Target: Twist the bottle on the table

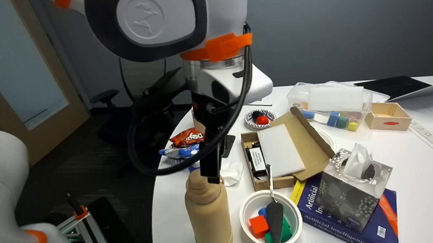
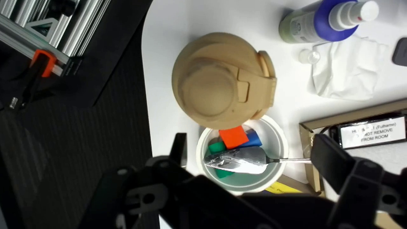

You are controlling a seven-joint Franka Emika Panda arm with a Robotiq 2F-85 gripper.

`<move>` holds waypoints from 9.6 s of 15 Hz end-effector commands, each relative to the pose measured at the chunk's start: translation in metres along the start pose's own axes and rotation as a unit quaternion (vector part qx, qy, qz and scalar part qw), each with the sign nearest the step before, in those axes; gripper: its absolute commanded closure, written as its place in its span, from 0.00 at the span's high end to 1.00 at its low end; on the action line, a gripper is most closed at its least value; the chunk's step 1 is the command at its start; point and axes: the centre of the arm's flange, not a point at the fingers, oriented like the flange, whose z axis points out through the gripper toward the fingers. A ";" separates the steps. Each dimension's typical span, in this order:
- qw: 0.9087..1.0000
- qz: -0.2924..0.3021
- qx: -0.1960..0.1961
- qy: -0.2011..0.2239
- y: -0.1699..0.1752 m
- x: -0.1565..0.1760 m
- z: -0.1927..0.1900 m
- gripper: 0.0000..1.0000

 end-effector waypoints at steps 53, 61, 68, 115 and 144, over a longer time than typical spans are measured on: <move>0.947 -0.315 -0.064 -0.026 -0.016 0.003 -0.003 0.20; 0.961 -0.268 -0.054 -0.050 -0.004 -0.004 -0.025 0.95; 0.961 -0.250 -0.049 -0.104 -0.013 -0.007 -0.008 1.00; 0.938 -0.325 -0.090 -0.078 -0.006 0.003 0.009 0.21; 0.774 -0.611 -0.143 -0.089 -0.014 0.001 0.023 0.21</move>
